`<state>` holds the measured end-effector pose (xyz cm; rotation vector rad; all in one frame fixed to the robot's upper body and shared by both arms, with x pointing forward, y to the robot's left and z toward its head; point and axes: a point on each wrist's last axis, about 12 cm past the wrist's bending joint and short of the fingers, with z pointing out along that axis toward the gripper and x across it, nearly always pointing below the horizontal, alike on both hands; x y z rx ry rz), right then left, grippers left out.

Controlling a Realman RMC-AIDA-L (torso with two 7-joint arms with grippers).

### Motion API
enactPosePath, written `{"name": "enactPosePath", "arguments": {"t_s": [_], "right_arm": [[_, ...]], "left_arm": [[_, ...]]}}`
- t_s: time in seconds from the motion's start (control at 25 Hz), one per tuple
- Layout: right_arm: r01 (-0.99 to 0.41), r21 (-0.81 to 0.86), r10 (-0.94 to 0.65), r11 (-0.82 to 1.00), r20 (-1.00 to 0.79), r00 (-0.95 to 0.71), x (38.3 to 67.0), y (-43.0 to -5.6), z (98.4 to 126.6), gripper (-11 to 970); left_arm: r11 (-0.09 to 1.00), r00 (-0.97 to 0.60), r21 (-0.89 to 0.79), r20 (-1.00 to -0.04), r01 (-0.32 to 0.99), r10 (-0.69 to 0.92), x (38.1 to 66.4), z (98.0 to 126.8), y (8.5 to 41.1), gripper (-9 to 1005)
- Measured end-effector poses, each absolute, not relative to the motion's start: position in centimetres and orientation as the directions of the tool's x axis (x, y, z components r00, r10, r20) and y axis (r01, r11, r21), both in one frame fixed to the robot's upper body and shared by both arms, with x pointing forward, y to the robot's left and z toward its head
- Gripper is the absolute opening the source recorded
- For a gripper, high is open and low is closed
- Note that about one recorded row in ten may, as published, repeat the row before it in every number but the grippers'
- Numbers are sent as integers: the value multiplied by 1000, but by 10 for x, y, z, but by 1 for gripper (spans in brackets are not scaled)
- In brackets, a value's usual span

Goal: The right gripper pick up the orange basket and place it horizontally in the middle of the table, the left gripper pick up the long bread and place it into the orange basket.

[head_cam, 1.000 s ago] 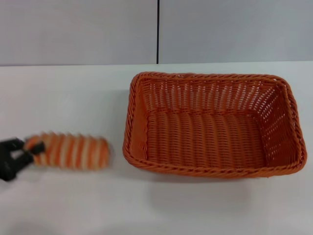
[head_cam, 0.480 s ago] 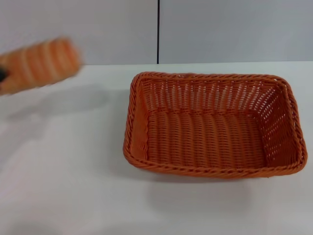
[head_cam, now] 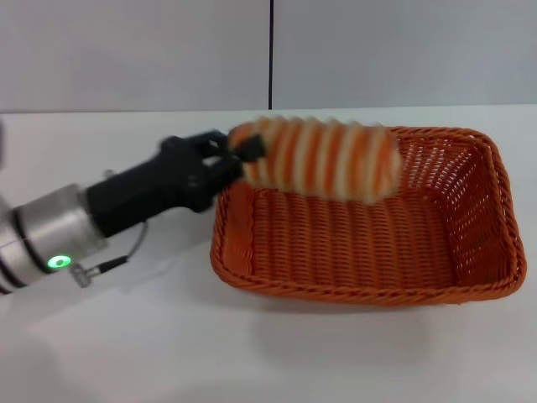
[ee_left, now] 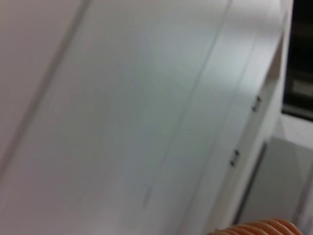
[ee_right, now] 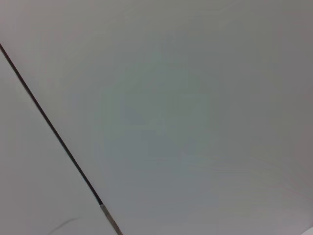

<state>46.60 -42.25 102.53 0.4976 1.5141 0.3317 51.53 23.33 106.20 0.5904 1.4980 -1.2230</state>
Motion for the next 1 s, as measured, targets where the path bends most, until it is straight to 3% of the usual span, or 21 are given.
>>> {"name": "enactPosePath", "arguments": {"t_s": [0.28, 0.72, 0.8, 1.0], "right_arm": [[95, 502, 501, 860, -865, 37, 467, -420, 1024, 600], [85, 504, 503, 859, -863, 37, 472, -418, 1026, 600], [84, 504, 503, 860, -864, 36, 473, -417, 1026, 600], [82, 505, 504, 859, -863, 43, 472, -418, 1027, 600]], "left_arm": [[342, -329, -399, -912, 851, -246, 516, 1062, 229, 247], [339, -276, -384, -904, 859, -326, 506, 1068, 243, 466], [377, -242, -381, -899, 844, -365, 504, 1069, 251, 736], [492, -138, -357, -894, 794, -426, 497, 1067, 271, 825]]}}
